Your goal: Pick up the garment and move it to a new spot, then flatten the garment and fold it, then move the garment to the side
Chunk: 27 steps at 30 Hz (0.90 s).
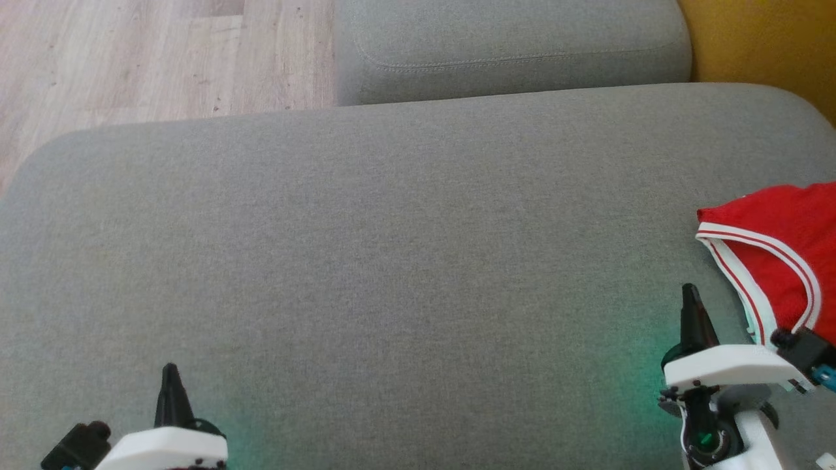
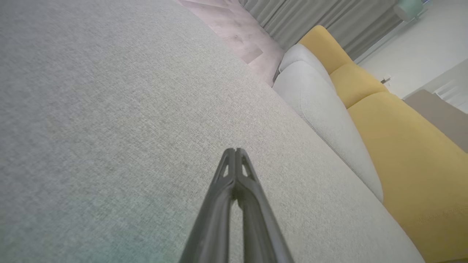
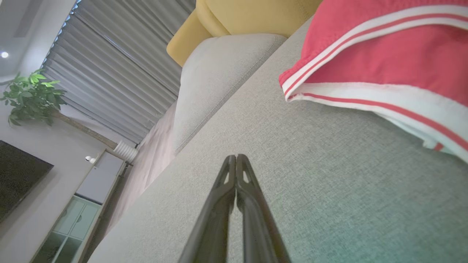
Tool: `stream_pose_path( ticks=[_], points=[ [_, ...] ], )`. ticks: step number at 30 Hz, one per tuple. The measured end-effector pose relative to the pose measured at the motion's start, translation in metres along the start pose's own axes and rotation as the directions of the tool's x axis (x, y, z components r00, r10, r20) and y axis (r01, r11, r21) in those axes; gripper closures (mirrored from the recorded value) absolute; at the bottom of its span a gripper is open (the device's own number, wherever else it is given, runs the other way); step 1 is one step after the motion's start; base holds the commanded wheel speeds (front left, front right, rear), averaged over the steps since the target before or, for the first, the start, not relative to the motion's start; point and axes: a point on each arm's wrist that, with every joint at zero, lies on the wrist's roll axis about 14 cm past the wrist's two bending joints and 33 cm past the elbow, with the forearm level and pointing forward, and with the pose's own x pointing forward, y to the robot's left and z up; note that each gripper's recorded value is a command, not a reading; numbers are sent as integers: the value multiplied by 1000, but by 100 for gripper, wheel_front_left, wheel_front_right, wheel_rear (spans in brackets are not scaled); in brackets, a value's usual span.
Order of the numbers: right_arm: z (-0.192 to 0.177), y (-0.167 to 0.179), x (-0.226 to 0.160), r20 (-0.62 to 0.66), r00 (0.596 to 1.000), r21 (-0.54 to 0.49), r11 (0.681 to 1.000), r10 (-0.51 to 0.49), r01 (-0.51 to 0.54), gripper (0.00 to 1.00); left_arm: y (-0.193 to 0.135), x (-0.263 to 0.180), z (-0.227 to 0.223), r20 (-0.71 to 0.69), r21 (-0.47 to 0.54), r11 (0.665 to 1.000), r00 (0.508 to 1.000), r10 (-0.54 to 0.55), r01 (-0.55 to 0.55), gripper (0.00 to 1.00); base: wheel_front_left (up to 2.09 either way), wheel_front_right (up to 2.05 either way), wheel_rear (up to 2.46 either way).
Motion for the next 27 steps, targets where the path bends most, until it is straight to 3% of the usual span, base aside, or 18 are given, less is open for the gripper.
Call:
stream_pose_path(
  ticks=[14, 27],
  points=[
    [9, 3, 0, 20, 1000, 163, 987, 5, -8, 100, -8, 4, 10, 13, -161, 987, 1000, -21, 23, 100, 0, 0, 0],
    [17, 5, -1, 32, 999, 313, 949, 15, -25, 100, -13, 5, 13, 10, -303, 952, 999, -48, 48, 100, 0, 0, 0]
  ],
)
